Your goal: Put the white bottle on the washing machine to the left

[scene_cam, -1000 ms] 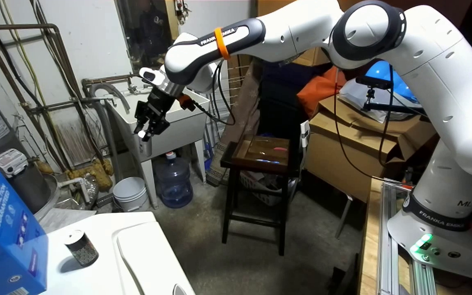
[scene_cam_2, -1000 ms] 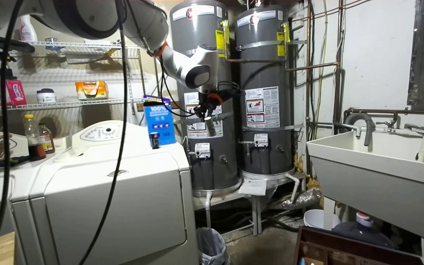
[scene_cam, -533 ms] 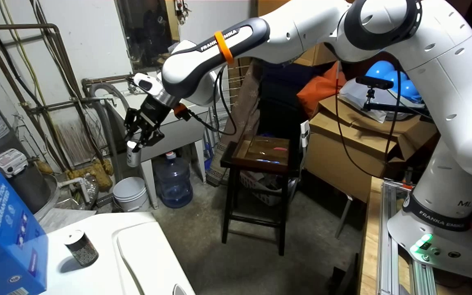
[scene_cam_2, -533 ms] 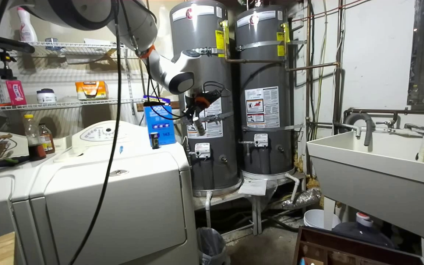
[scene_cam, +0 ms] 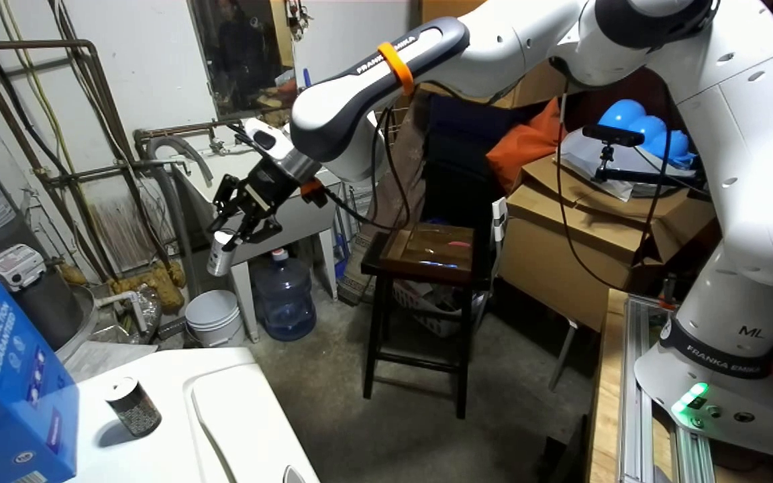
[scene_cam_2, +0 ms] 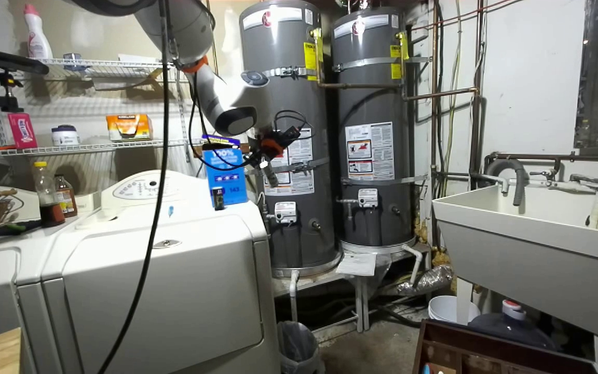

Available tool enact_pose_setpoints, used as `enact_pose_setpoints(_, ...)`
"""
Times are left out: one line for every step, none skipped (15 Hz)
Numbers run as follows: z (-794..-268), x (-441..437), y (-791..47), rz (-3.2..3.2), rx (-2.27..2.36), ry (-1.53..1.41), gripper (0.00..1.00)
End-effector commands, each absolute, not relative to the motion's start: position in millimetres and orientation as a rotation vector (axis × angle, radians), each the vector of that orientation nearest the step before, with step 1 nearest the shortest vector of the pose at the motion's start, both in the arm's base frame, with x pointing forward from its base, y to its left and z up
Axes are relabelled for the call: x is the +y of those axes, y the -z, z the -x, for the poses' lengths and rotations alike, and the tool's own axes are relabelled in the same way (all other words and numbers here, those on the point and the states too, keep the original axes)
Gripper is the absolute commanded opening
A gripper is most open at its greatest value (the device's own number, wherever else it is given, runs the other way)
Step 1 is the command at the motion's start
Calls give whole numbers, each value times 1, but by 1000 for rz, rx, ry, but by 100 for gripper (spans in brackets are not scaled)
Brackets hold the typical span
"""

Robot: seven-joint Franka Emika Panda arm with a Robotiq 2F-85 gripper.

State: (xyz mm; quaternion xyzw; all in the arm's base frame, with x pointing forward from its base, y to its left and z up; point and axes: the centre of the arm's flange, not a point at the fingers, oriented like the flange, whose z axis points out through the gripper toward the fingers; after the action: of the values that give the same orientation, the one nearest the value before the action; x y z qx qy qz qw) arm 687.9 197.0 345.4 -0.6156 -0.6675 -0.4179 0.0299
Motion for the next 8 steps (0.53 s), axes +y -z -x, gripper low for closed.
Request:
enact_pose_setpoints(-657,213,-384,2002,-2013,1299,19)
enact_pose_setpoints(-656,223,-395,2058,-1983,1292,19)
enact_pose_setpoints(-654,232,-407,2099,-1945,1281,19)
enact_pose_setpoints(-652,240,-419,2129,-1917,1278,19)
enact_pose_setpoints(-651,252,-428,2159,-1904,1248,19)
enact_pose_setpoints(-649,265,-438,2163,-1898,1238,19)
enact_pose_setpoints(-649,278,-444,2170,-1897,1211,19)
enact_pose_setpoints(-647,293,-444,2171,-1897,1159,19)
